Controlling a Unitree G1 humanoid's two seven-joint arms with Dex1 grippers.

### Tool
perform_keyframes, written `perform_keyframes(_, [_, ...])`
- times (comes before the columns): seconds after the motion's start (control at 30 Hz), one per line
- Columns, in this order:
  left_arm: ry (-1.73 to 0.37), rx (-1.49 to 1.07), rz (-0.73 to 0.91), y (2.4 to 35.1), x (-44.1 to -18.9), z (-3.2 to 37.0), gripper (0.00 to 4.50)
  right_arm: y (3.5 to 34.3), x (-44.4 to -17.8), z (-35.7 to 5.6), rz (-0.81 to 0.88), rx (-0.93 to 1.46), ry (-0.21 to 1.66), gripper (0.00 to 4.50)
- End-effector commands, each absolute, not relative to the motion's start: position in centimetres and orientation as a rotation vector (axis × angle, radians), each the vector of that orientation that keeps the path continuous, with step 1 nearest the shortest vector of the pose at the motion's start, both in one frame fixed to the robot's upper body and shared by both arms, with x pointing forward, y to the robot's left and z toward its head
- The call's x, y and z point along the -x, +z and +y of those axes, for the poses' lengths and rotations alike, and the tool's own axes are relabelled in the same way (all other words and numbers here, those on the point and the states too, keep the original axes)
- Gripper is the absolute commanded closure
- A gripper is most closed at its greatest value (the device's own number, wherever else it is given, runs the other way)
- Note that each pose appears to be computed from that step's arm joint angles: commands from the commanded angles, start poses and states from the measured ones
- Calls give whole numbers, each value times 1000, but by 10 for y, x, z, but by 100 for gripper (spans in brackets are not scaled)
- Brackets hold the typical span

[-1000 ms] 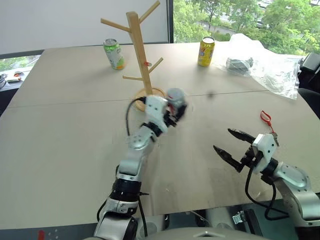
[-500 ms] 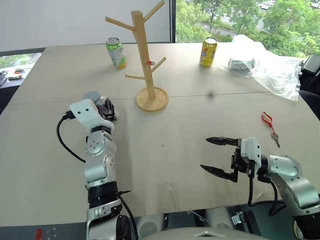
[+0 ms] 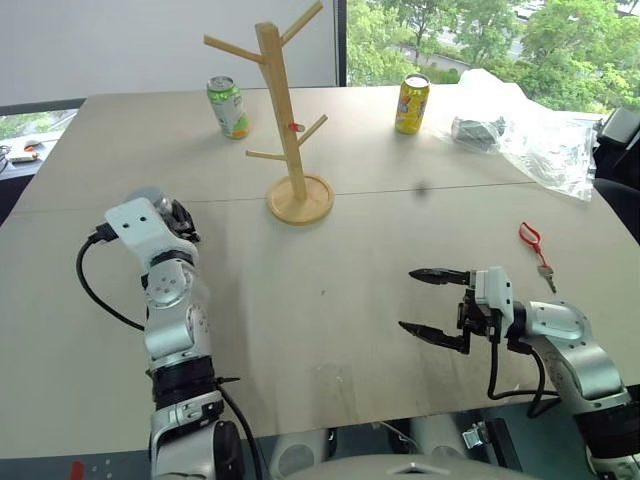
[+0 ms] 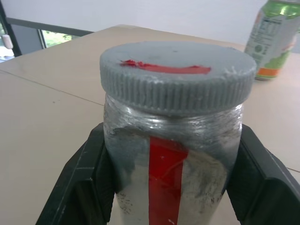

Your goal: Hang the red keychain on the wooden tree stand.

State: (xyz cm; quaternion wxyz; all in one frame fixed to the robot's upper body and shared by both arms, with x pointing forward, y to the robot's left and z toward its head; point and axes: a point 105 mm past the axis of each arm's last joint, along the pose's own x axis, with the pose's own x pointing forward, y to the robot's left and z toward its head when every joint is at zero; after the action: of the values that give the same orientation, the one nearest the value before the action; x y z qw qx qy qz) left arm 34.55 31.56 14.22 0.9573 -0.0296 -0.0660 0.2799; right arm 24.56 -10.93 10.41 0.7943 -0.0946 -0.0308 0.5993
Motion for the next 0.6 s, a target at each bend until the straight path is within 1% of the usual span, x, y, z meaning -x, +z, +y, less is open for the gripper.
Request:
perform_keyframes(0.03, [649,28,-123,142,-341,338,206,112,-247,-110,-113,215,1282,0])
perform_keyframes(0.23, [706,-17,-151,154,-342,363,206,111,-248,-108,-119,209,1270,0])
perform_keyframes(0.47, [696,-41,-161,155,-344,365,206,113,-251,-108,-124,208,1257,0])
perform_keyframes(0.5, [695,-42,-164,155,-344,365,103,113,-251,-108,-124,208,1256,0])
perform_keyframes(0.53, [695,-43,-167,155,-344,364,63,113,-251,-108,-124,208,1256,0])
perform_keyframes(0.57, [691,-43,-172,156,-344,363,12,113,-251,-108,-124,208,1255,0])
perform_keyframes(0.6, [690,-44,-175,156,-344,361,3,113,-251,-108,-125,208,1255,0])
